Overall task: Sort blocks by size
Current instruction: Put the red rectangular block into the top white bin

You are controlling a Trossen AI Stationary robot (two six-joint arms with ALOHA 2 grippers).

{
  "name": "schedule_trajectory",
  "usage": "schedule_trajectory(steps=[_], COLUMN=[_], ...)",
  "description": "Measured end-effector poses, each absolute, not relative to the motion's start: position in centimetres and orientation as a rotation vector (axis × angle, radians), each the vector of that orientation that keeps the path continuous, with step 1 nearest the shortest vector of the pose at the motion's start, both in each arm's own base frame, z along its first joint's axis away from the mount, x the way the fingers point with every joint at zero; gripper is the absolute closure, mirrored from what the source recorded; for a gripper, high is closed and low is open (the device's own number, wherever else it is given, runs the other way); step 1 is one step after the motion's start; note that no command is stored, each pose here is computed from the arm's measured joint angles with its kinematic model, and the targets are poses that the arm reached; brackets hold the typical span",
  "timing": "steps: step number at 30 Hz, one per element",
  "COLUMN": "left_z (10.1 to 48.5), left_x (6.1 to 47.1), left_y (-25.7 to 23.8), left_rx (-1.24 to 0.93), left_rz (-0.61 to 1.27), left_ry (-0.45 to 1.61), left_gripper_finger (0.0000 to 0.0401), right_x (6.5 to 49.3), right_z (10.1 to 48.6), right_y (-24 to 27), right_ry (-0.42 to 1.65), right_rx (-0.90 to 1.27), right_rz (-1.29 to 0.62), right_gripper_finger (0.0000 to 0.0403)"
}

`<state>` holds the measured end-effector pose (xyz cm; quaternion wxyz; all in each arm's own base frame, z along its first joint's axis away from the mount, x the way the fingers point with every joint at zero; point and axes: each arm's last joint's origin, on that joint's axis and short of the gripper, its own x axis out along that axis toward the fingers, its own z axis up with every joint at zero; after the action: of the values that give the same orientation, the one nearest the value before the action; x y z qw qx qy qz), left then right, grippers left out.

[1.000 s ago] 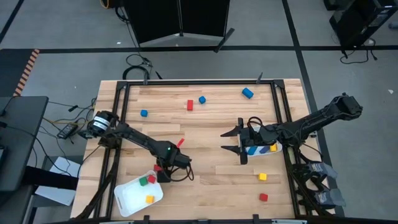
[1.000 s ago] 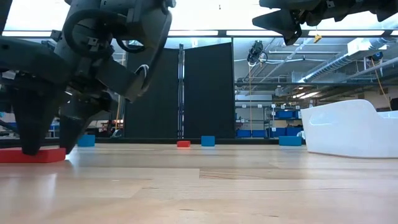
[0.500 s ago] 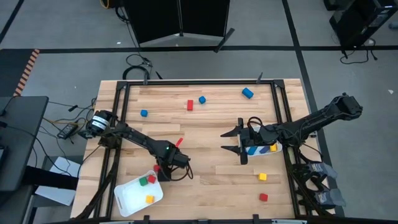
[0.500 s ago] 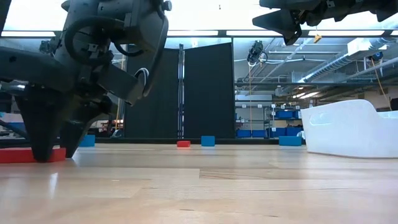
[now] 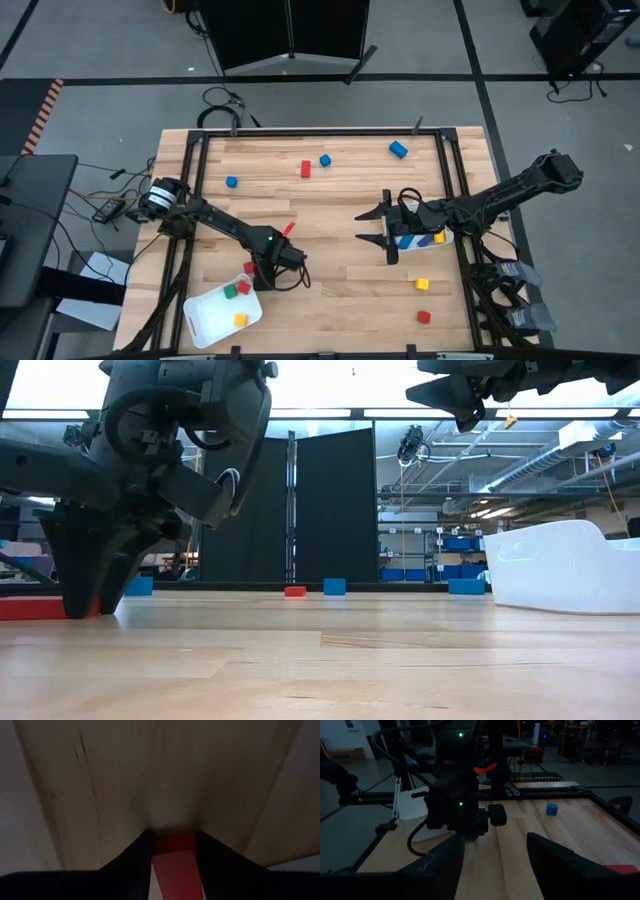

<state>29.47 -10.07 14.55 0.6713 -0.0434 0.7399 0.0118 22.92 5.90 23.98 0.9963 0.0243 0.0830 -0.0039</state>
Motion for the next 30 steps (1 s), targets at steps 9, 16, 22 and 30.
schedule_trajectory(steps=[9, 16, 22, 30], left_z=[18.2, 22.6, 23.9, 22.0], left_x=[33.6, 39.6, 44.3, 49.2], left_y=[-8.7, -5.3, -3.1, -1.8], left_rx=[0.096, 0.156, 0.114, 0.019], left_rz=[0.125, 0.157, 0.125, 0.049], left_ry=[1.388, 0.876, 0.387, 0.080], left_gripper_finger=[0.0274, 0.0274, 0.0274, 0.0274], right_x=[21.2, 17.9, 15.6, 15.2], right_z=[26.8, 30.7, 32.3, 32.4], right_y=[6.1, 6.4, 6.4, 6.6], right_ry=[0.009, -0.234, -0.337, -0.341], right_rx=[0.013, -0.041, -0.058, -0.058], right_rz=[0.034, 0.085, 0.112, 0.108], right_gripper_finger=[0.0174, 0.0173, 0.0176, 0.0174])
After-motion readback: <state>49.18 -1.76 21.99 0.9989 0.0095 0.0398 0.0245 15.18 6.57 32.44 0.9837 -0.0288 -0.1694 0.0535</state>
